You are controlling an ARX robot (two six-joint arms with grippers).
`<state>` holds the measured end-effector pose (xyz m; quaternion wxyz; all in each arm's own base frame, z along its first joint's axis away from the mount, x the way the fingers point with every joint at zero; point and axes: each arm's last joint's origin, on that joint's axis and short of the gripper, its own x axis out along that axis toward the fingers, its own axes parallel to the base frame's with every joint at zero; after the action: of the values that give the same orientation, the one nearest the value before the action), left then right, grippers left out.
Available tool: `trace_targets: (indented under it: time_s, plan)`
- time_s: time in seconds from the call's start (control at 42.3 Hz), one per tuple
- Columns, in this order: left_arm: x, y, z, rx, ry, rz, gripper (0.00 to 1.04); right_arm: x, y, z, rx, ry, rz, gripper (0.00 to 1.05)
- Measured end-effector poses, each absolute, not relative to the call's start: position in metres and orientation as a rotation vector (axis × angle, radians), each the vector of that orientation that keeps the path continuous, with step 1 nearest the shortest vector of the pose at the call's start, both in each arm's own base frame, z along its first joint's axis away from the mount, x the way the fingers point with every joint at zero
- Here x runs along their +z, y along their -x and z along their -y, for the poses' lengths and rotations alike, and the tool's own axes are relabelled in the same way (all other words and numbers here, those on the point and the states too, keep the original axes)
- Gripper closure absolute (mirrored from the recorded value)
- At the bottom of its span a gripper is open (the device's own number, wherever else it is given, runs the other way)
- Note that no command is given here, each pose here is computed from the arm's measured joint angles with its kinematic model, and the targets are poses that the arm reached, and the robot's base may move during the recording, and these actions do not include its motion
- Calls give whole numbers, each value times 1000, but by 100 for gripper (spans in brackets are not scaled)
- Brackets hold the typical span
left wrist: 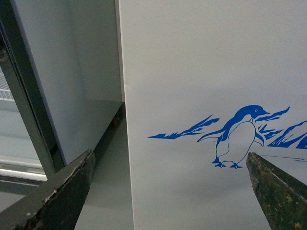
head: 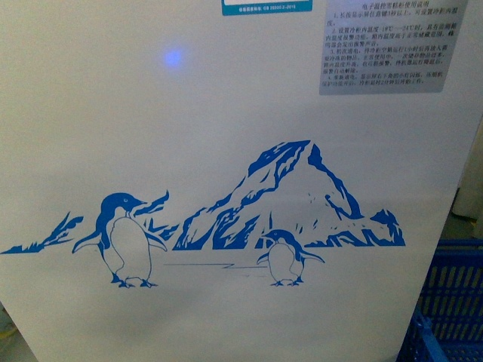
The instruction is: Put drink in fridge
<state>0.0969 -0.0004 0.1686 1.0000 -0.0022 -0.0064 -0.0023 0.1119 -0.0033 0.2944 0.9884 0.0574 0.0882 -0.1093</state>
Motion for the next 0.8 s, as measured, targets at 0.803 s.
trace_targets:
  time_s: [0.803]
  plan:
    - [169, -97, 0, -4, 4, 13, 8, 269, -103, 6, -251, -94, -58, 63]
